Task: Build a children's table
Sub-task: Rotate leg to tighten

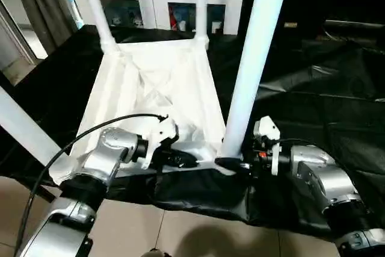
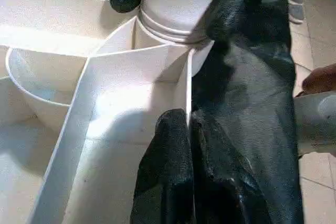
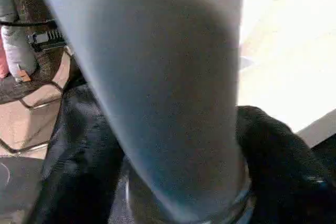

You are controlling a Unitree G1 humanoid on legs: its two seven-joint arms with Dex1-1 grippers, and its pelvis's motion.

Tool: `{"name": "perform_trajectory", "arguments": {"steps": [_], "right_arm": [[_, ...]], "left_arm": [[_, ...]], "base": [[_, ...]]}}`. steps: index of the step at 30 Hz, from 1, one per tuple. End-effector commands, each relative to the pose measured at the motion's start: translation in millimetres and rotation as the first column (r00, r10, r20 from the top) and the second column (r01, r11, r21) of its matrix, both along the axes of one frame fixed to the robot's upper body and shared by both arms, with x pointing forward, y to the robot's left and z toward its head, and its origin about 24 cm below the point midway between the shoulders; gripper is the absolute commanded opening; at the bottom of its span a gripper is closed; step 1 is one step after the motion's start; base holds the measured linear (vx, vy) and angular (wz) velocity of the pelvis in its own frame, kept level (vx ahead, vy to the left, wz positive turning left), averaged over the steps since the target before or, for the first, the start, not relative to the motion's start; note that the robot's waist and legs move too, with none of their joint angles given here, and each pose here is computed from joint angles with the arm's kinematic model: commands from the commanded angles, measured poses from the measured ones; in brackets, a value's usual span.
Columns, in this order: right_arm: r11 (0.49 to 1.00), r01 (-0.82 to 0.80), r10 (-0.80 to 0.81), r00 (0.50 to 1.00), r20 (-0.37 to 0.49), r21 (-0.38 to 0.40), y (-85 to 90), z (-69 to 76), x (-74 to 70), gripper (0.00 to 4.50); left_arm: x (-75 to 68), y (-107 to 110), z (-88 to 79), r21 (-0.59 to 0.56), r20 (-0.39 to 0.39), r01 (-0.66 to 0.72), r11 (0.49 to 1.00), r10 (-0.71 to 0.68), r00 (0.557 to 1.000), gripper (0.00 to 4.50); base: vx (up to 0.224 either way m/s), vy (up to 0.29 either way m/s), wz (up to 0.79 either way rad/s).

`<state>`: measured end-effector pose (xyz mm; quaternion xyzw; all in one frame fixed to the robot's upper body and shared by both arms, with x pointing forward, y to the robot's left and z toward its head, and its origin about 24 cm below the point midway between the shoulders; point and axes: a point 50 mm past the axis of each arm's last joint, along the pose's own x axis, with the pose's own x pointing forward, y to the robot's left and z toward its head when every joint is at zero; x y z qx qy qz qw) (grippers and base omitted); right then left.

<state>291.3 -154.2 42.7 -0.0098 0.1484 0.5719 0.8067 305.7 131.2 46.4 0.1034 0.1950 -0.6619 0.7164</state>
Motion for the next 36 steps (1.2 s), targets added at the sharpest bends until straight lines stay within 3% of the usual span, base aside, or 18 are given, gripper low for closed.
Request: {"name": "perform_trajectory", "arguments": {"steps": [1,3,9,11,16,21,25,28,30,33,36], "right_arm": [[0.999,-0.035,0.035,0.999,-0.014,0.017,5.1,0.3,-1.0,3.09],[0.999,-0.043,0.043,0.999,-0.023,0.023,6.7,-0.6,-2.8,2.78],[1.000,-0.008,0.009,1.000,-0.029,0.026,5.9,-6.0,-6.5,2.60],[0.993,0.115,-0.115,0.993,-0.002,0.023,6.8,-10.0,-0.8,2.60],[0.919,0.394,-0.394,0.919,-0.007,-0.031,14.9,-26.9,11.3,2.59],[0.811,0.576,-0.581,0.813,-0.026,-0.099,40.4,-44.2,15.2,2.59],[0.825,0.562,-0.563,0.826,-0.006,-0.058,53.6,-38.1,19.5,2.59],[0.846,0.532,-0.530,0.846,-0.062,0.030,56.1,-29.9,20.2,3.28],[0.871,0.489,-0.488,0.872,-0.035,0.044,54.7,-24.5,19.8,3.31],[0.920,0.389,-0.389,0.921,-0.008,0.049,50.2,-18.4,16.6,3.69],[0.973,0.226,-0.228,0.974,0.020,0.052,37.3,-9.0,11.2,3.69]], "left_arm": [[-2.7,-6,2.3,-0.021,-0.003,0.040,0.999,-0.041,0.999,0.00],[-2.8,-7,2.2,-0.025,-0.002,0.037,0.999,-0.037,0.999,0.00],[0.3,-10,1.7,-0.032,0.024,-0.008,0.999,0.008,1.000,0.00],[8.3,-15,0.4,-0.036,0.054,-0.105,0.994,0.107,0.993,0.00],[24.9,-33,-1.9,-0.040,0.111,-0.290,0.956,0.292,0.950,0.00],[30.4,-70,0.5,-0.093,0.123,-0.378,0.921,0.387,0.914,0.00],[25.4,-84,-0.4,-0.097,0.131,-0.324,0.941,0.335,0.933,0.00],[22.7,-85,-0.8,-0.093,0.128,-0.280,0.955,0.291,0.948,0.00],[20.3,-81,-0.9,-0.093,0.114,-0.241,0.966,0.251,0.961,0.00],[16.1,-73,-0.7,-0.083,0.099,-0.173,0.981,0.181,0.979,0.00],[9.1,-52,-1.8,-0.036,0.073,-0.061,0.997,0.064,0.995,0.00]], "base": [[0.000,0.000,0.00],[0.000,0.000,0.00],[0.000,0.000,0.00],[0.000,0.000,0.00],[0.000,0.000,0.00],[0.000,0.000,0.00],[0.000,0.000,0.00],[0.000,0.000,0.00],[0.000,0.000,0.00],[0.000,0.000,0.00],[0.000,0.000,0.00]]}}
